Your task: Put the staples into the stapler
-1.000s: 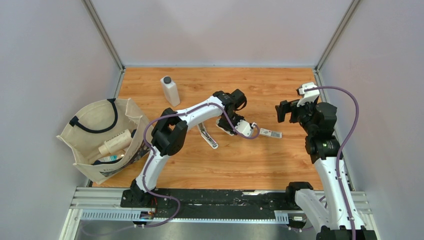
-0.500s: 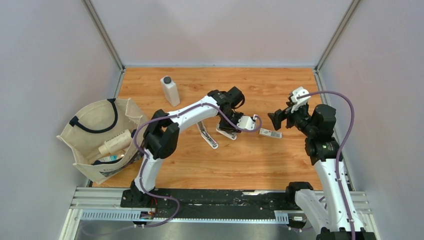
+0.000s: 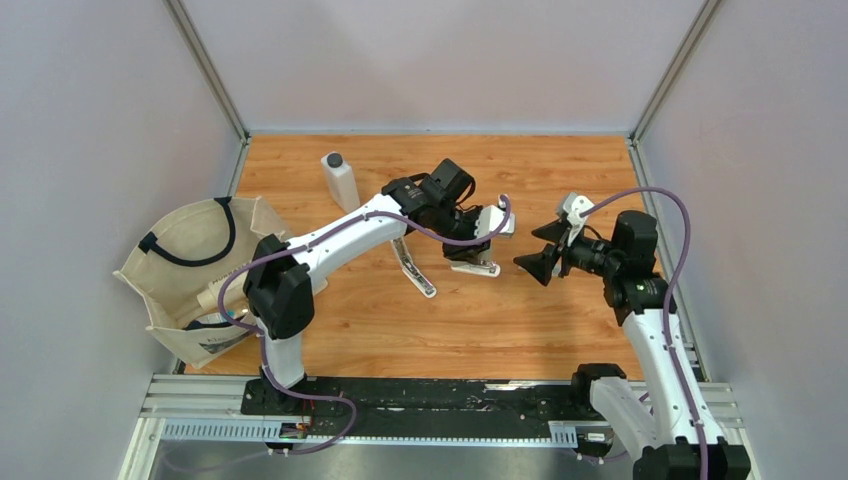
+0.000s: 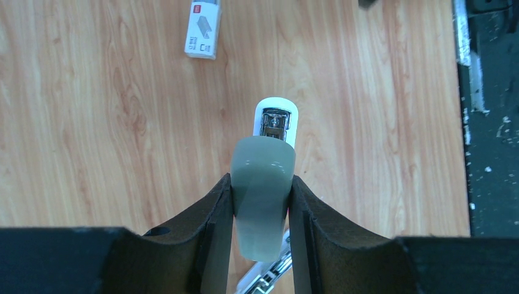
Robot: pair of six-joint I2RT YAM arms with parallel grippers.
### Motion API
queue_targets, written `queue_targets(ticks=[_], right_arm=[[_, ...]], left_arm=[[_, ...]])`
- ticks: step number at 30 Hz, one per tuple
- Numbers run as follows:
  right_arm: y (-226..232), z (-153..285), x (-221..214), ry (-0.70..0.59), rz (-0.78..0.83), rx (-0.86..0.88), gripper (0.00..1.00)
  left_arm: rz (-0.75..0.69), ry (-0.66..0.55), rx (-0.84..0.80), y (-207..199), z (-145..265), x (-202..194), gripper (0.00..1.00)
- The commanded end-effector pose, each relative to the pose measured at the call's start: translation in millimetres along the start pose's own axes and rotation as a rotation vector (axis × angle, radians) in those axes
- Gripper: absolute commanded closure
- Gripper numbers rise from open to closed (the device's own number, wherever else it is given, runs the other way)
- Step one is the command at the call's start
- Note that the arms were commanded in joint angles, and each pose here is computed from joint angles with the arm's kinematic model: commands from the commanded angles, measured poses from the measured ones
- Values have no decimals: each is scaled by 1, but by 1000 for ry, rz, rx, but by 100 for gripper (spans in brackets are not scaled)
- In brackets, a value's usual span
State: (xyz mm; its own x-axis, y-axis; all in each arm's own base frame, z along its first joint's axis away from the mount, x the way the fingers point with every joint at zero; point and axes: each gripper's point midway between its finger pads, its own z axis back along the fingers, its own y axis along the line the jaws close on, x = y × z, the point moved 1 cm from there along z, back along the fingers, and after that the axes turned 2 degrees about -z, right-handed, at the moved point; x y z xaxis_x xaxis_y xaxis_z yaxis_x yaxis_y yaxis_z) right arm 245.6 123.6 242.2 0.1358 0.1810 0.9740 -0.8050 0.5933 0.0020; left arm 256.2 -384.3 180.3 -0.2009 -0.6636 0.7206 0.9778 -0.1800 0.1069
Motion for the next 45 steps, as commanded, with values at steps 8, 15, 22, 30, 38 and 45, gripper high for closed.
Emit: queue_targets(ticks=[8, 15, 22, 30, 38, 45], right_arm=[[41, -32, -26, 39, 16, 291, 25], [43, -49, -42, 105, 16, 305, 35], [44, -53, -45, 107, 27, 307, 50], [48, -51, -38, 89, 18, 324, 44], [49, -51, -36, 94, -16, 328, 44], [50, -50, -29, 75, -10, 323, 30]], left_arm=[[84, -192, -47, -21, 25, 52, 96], [95, -219, -67, -29, 31, 59, 96], [94, -247, -101, -37, 37, 65, 96], [100, -227, -116, -40, 34, 58, 96], [96, -223, -106, -39, 34, 57, 96], [98, -213, -109, -40, 32, 54, 97]])
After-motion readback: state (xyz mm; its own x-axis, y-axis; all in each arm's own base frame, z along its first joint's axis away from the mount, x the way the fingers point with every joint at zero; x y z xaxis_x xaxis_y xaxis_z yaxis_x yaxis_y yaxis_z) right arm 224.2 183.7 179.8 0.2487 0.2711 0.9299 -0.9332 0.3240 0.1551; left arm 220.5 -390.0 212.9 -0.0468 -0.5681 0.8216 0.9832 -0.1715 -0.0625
